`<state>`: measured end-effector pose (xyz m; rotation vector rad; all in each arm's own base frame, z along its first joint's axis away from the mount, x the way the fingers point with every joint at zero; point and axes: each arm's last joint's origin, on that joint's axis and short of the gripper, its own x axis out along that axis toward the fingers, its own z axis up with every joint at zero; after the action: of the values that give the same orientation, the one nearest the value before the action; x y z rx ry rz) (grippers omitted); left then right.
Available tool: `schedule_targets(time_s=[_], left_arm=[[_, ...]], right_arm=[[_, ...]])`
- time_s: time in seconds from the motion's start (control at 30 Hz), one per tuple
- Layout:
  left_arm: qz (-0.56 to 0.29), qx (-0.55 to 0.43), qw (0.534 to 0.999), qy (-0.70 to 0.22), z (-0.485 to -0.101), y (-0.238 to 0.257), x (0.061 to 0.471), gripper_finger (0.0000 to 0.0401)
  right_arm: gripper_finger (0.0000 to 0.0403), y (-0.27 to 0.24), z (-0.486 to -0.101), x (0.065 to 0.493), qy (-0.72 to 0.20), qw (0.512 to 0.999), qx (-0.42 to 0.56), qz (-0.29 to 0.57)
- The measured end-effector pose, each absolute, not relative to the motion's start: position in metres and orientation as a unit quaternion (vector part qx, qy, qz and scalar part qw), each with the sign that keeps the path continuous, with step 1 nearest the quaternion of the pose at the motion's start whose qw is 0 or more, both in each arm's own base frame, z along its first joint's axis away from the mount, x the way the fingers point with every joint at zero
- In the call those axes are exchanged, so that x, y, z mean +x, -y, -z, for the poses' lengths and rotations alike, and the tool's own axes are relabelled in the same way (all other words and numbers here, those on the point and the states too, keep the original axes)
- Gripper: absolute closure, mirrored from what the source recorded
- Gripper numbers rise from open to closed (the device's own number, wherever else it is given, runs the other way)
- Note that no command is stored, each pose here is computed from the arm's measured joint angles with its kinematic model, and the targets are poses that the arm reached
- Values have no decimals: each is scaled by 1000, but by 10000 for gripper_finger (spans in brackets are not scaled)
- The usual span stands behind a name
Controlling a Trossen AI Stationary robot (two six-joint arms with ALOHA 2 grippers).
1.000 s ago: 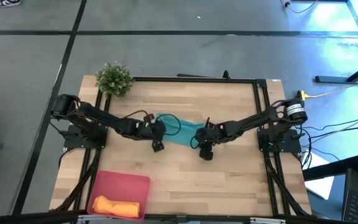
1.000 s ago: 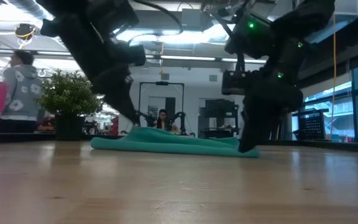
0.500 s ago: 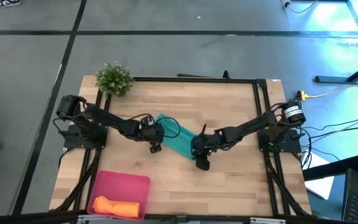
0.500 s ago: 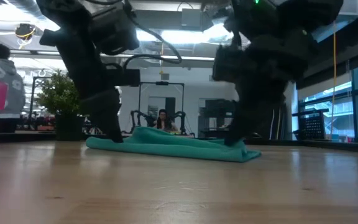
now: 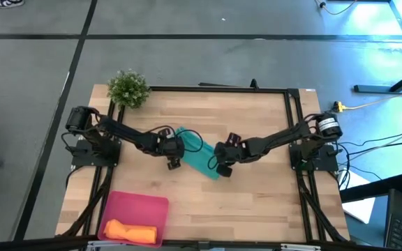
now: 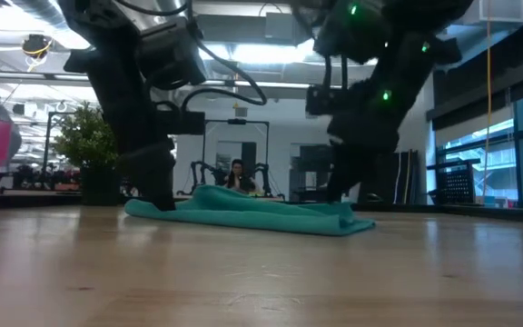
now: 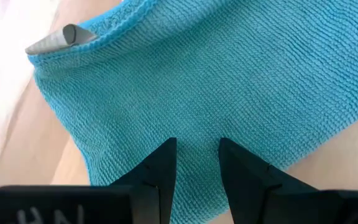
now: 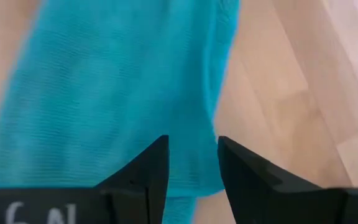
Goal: Roll microfiber towels into tight, uniform cylinder then place into a basket
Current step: Fold the blue microfiber cloth
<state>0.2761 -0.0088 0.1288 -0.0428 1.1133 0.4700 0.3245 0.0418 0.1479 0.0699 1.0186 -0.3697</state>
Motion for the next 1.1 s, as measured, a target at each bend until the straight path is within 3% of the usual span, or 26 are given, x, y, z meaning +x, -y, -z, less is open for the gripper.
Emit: schedule_targets(time_s=[0.33, 0.9, 1.1], left_arm=[[-207, 30, 811, -546, -129, -12, 275, 292], [-190, 111, 817, -532, -133, -56, 280, 292], [-187, 121, 824, -521, -136, -57, 282, 292]], right_arm=[[264, -44, -121, 325, -524, 834, 52, 163], [264, -91, -124, 333, -460, 876, 119, 78], [264, -99, -127, 333, -444, 886, 100, 88]])
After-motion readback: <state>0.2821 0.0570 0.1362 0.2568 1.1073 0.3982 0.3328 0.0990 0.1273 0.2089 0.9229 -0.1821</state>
